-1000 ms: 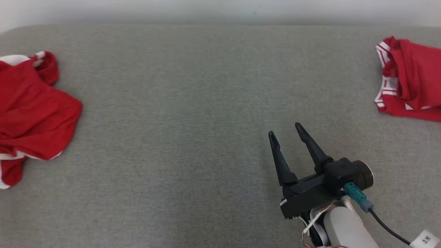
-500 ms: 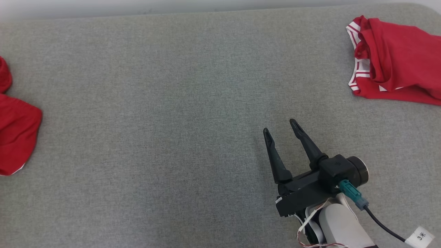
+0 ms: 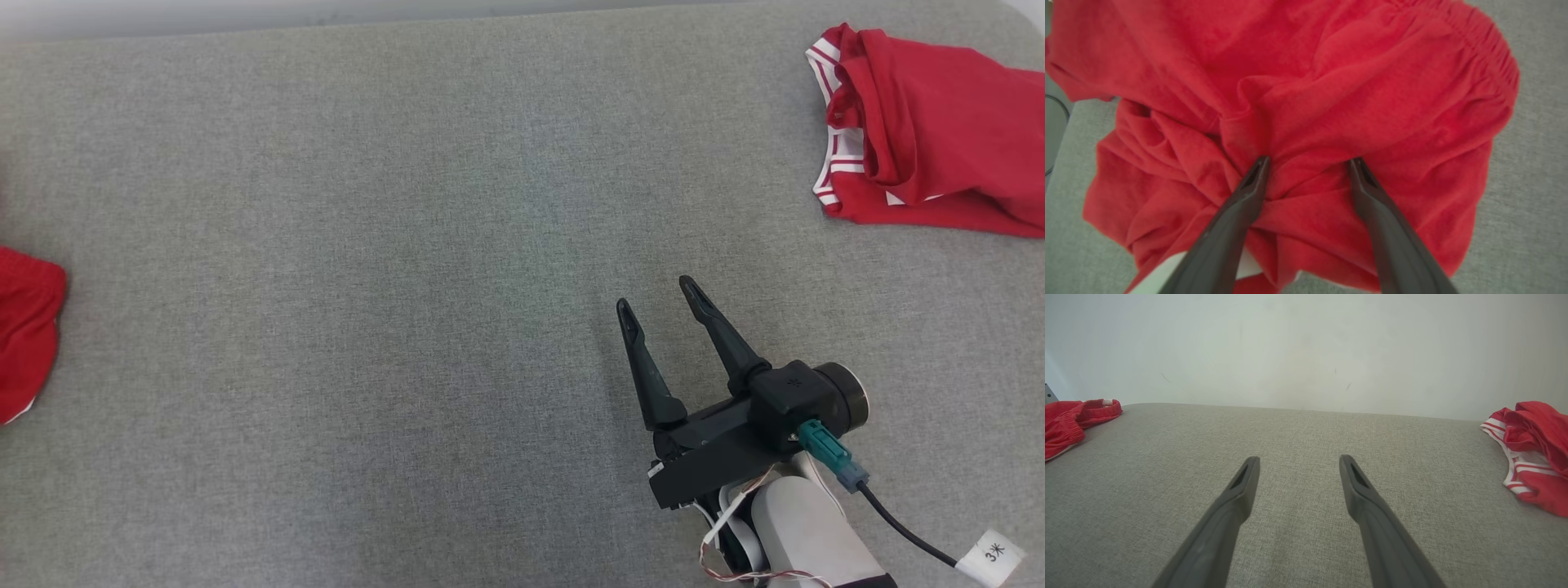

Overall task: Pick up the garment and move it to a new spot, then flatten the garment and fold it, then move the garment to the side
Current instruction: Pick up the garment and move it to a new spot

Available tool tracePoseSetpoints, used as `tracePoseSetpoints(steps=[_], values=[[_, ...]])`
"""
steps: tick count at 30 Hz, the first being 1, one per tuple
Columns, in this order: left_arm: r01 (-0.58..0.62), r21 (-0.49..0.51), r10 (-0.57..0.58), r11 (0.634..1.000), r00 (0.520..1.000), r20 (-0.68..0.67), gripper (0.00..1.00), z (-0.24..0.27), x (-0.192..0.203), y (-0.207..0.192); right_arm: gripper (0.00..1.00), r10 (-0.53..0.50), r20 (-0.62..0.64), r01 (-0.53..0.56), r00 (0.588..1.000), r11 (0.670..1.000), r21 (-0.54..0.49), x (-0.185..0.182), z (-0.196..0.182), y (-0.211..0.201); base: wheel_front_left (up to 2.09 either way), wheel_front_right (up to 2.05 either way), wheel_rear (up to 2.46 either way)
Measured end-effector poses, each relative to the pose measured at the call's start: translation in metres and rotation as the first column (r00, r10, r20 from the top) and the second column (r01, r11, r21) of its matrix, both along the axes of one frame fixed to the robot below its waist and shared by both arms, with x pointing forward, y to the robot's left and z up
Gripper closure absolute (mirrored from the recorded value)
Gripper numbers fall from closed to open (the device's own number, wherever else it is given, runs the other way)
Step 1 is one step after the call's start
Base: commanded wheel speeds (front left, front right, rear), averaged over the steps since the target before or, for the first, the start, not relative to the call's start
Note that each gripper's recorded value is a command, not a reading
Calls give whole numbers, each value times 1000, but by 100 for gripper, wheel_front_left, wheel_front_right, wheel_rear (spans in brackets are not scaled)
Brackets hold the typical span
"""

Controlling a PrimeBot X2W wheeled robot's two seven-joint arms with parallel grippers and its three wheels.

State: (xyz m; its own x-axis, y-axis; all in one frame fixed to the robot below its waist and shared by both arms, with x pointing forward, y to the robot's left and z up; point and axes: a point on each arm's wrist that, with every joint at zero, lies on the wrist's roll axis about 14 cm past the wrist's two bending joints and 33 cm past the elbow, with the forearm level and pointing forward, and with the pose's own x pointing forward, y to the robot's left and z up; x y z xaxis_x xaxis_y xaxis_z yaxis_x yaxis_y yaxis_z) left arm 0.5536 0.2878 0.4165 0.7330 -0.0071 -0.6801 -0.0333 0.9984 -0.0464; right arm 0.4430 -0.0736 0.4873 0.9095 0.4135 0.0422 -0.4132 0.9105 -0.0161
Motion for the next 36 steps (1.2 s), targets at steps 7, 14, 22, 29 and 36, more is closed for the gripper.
tracePoseSetpoints(steps=[7,14,22,29,36], values=[[12,-4,-12,1000,1000,-7,100,-4,1,-5,0,-5,-6,5,1000,1000,-7,0,-2,-3,0,0,0],[82,20,-84,996,976,199,100,33,20,-19,0,-6,-2,6,1000,1000,-7,1,-1,-3,0,0,0],[186,99,-210,978,831,516,100,131,37,-44,0,4,21,-4,1000,1000,10,-3,11,2,0,0,0],[304,191,-352,933,669,655,100,204,32,-86,0,-1,45,0,999,1000,28,-9,23,2,0,0,0],[475,258,-493,842,478,727,100,250,21,-165,0,-59,61,58,996,998,32,-13,31,-17,0,0,0]])
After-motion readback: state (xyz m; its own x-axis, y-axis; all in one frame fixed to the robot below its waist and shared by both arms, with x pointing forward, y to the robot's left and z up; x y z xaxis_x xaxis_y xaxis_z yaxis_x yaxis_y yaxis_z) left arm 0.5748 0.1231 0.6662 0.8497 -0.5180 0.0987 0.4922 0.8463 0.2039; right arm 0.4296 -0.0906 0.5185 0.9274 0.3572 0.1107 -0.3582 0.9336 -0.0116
